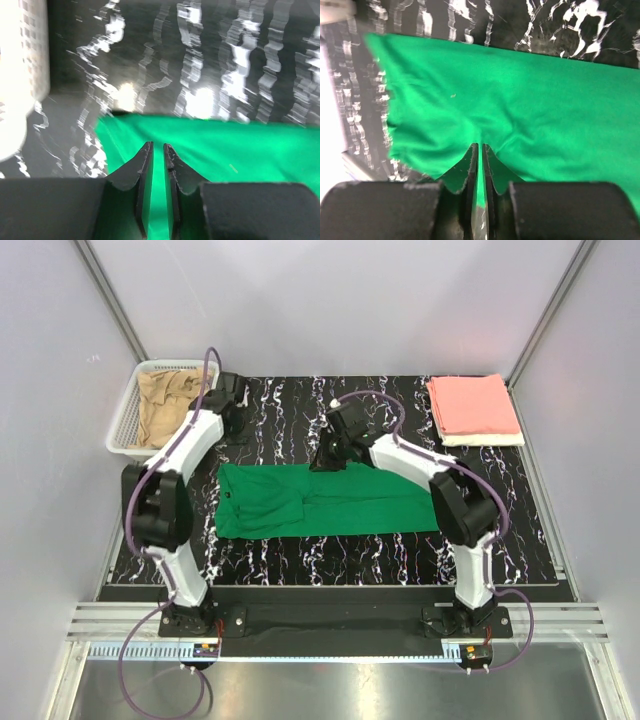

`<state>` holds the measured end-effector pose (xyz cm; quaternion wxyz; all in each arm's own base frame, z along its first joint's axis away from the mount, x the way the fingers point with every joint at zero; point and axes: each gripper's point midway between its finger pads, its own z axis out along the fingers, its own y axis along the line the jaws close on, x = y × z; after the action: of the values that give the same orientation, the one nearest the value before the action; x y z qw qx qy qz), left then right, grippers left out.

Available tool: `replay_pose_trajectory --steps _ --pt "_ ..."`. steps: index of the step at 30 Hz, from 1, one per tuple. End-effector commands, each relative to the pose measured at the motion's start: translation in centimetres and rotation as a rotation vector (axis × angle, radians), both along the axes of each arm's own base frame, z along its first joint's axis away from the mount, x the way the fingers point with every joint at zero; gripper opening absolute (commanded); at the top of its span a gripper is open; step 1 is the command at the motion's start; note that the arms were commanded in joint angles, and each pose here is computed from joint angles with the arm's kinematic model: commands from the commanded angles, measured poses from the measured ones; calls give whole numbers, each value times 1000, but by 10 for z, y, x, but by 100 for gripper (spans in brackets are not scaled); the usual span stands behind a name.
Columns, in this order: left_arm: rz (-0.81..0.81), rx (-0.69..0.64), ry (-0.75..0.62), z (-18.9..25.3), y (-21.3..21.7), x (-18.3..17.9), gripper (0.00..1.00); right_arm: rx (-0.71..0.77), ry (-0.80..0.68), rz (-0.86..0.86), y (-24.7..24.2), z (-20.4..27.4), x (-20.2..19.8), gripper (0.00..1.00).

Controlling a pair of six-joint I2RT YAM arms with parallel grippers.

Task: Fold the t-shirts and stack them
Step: Fold the tshirt

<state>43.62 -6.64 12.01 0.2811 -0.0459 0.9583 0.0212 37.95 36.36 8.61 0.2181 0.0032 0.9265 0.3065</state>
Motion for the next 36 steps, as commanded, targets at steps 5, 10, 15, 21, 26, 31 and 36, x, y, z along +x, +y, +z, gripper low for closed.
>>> replay_pose_trajectory --steps 5,10,15,21,26,31,36 --pt "-170 -255 16 2 -88 -72 19 -76 -146 -25 -67 58 -13 8" --pt "-144 -232 126 -41 -93 -102 13 -115 -191 -134 -131 85 -16 7" --pt "-117 -92 157 -70 -78 -94 17 -92 -269 -197 -150 119 -26 8" --pt "-153 2 193 -89 -80 -58 16 -89 -299 -287 -168 126 -34 8" --pt "-192 69 244 -108 -85 -28 18 -115 -354 -369 -185 135 -32 8" --pt "-238 104 158 -101 -100 29 20 -114 -423 -439 -196 155 -26 8" --pt "-288 -6 -21 -73 -147 106 23 -80 -480 -487 -198 167 -15 8"
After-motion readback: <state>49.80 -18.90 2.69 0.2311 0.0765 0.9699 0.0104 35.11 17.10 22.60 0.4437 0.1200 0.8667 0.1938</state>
